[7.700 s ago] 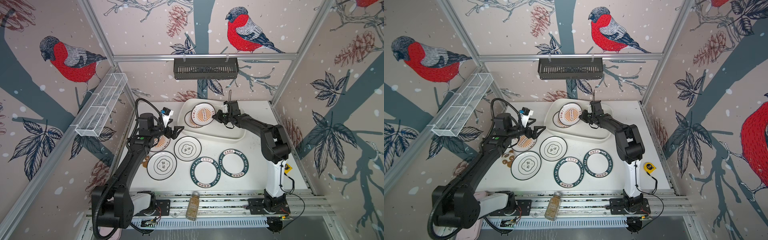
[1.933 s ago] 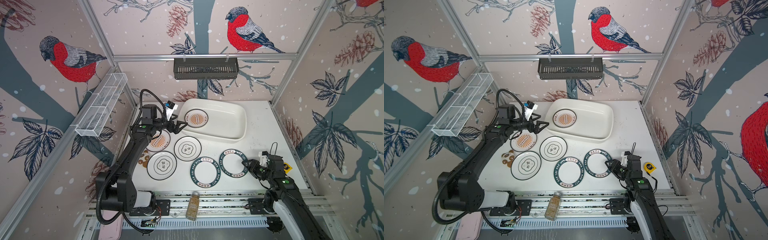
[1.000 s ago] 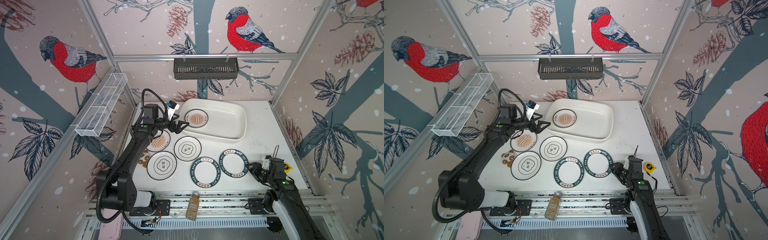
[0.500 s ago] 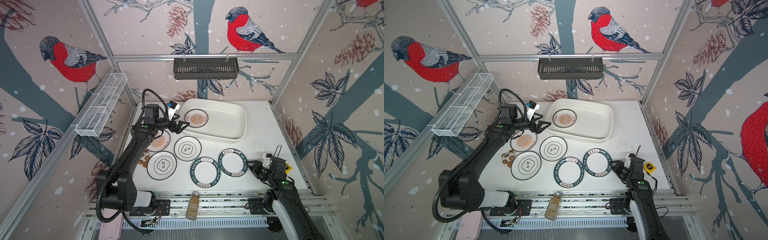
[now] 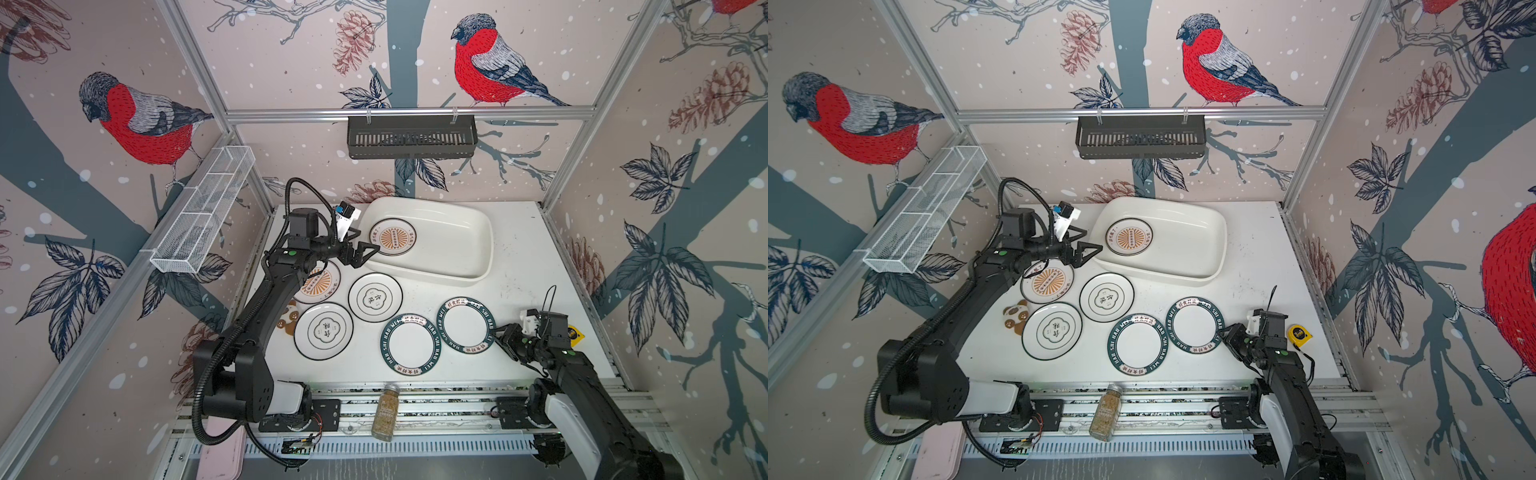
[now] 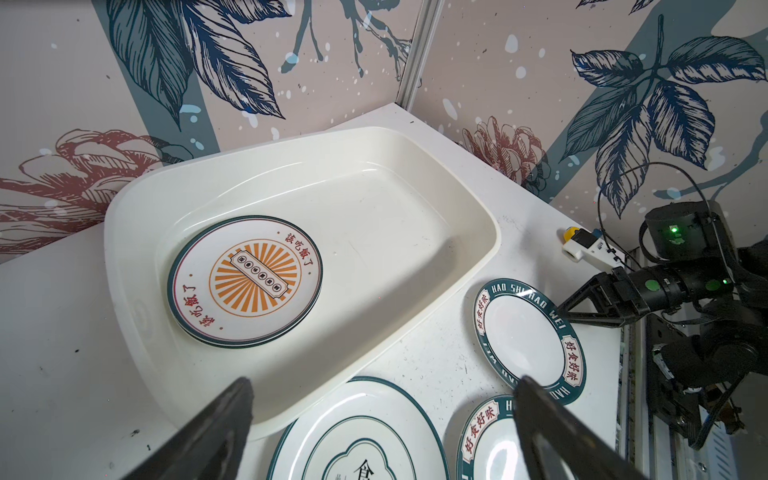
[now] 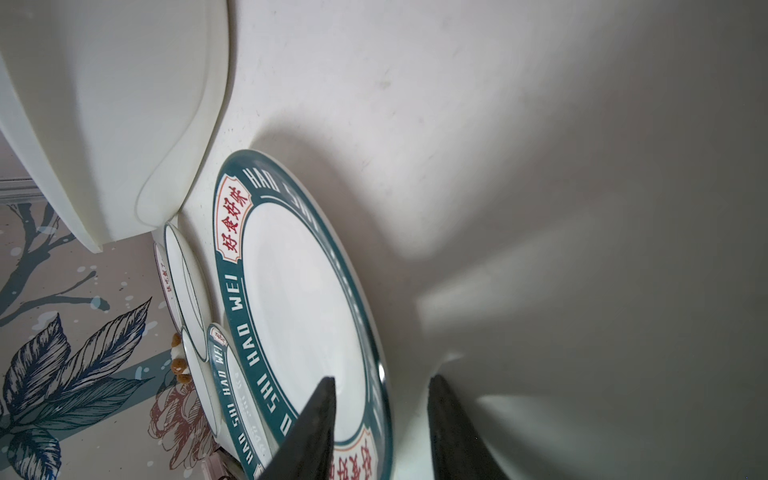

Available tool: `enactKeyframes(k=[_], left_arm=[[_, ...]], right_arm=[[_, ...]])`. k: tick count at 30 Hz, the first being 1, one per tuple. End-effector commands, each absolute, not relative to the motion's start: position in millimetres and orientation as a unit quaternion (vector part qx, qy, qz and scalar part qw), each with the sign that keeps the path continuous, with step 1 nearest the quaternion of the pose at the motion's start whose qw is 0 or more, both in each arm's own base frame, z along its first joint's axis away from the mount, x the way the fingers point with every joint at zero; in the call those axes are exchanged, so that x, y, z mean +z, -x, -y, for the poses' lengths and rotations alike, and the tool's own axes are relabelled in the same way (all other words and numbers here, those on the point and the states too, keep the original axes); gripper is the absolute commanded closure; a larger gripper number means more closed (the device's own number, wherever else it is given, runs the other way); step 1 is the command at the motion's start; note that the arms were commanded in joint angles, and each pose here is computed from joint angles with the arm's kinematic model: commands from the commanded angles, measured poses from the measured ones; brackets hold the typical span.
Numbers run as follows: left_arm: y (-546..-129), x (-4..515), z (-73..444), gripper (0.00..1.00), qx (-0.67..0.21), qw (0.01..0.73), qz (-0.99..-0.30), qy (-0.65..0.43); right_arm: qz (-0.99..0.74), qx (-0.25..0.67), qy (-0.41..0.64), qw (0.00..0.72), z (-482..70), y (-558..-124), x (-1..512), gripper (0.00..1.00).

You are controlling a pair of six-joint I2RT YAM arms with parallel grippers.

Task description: Place the plates into the plastic bin on the countertop

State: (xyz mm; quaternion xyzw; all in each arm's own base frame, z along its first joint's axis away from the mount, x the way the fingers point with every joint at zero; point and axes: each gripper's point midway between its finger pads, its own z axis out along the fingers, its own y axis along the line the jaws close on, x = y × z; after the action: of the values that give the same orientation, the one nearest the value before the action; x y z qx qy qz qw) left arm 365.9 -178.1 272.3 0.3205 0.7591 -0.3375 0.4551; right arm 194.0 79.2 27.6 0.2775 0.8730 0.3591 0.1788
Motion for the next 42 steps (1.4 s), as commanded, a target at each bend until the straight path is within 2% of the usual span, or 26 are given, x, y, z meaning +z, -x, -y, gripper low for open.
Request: enactKeyframes(k=[1,14,23,27,29,33,42], left_arm=[[-363.4,281.7,182.3,0.04,-0.344,0.469,-0.74,-0.337],[-357.2,277.7,182.9,0.04,-0.35,0.473,-0.734,-0.339],[-355.6,278.2,184.0,0.04,-0.357,0.473,-0.732,-0.338],[-356.0,278.5,184.6,0.04,-0.357,0.473,-0.731,-0.338],[-356.4,278.0,184.6,0.04,-0.357,0.473,-0.732,-0.337],[-356.5,277.7,185.1,0.04,-0.358,0.472,-0.732,-0.337],[-355.9,277.5,187.0,0.04,-0.361,0.472,-0.731,-0.337]], right_arm=[[-0.876,0.36,-0.27,0.175,-79.3,-194.5,25.7,0.62],[-0.878,0.353,-0.273,0.171,-76.0,-199.1,18.3,0.7],[-0.884,0.347,-0.274,0.154,-74.7,-195.9,11.6,0.82],[-0.882,0.35,-0.272,0.158,-74.6,-196.9,13.1,0.82],[-0.882,0.349,-0.274,0.158,-74.0,-197.4,13.2,0.76],[-0.88,0.354,-0.271,0.16,-74.7,-200.2,14.9,0.74],[-0.878,0.365,-0.264,0.163,-76.7,-208.5,16.5,0.74]])
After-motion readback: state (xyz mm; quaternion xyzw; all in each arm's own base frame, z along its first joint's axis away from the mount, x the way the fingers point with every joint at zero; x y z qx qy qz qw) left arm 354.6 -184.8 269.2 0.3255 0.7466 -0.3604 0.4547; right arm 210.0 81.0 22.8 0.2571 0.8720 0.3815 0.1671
